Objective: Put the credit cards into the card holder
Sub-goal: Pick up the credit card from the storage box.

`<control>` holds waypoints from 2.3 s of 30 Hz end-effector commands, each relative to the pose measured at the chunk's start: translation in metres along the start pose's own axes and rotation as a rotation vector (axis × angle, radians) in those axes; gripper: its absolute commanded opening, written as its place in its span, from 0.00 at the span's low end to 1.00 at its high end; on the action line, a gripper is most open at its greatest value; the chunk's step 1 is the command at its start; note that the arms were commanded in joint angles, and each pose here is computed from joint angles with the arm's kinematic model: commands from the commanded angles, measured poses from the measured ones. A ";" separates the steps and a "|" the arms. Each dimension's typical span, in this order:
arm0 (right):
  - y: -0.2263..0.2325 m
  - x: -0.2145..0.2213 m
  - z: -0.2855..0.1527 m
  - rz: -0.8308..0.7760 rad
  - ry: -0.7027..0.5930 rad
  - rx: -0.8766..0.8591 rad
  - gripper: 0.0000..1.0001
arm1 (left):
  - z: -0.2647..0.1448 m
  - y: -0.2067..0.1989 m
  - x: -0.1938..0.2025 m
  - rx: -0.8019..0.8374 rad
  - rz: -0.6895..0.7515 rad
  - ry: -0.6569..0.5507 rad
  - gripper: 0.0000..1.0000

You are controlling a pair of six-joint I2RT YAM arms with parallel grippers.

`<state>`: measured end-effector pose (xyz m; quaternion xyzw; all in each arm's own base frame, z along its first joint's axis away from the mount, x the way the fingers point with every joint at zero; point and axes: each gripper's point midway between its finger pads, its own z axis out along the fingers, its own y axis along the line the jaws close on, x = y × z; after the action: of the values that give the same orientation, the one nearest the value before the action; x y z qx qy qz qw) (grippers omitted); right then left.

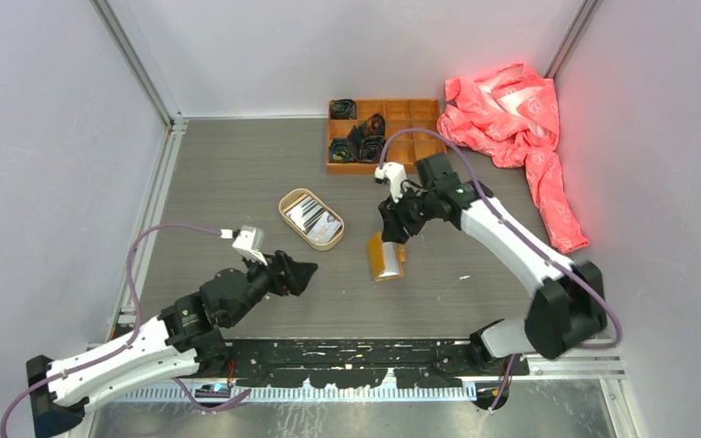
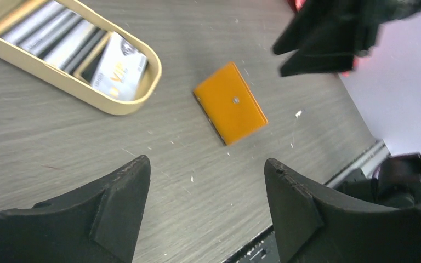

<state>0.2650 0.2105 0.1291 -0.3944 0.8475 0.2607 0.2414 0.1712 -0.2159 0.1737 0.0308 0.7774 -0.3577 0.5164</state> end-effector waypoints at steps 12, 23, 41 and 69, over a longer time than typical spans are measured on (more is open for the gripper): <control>0.049 -0.069 -0.057 -0.165 -0.404 -0.284 0.99 | 0.080 0.019 -0.065 0.023 0.381 0.462 0.72; 0.028 -0.063 -0.061 -0.081 -0.387 -0.227 0.97 | 0.146 0.073 -0.021 -0.044 0.526 0.838 0.72; 0.016 -0.050 -0.032 -0.005 -0.302 -0.254 0.87 | 0.170 0.170 -0.117 -0.190 0.295 0.559 0.70; 0.013 -0.043 -0.026 0.013 -0.253 -0.262 0.85 | 0.197 0.221 -0.064 -0.295 0.301 0.790 0.05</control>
<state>0.2673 0.2201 0.1602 -0.3637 0.7879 0.4197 0.2662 0.4399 -0.1469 0.0511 0.2061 0.9454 -0.1426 0.2085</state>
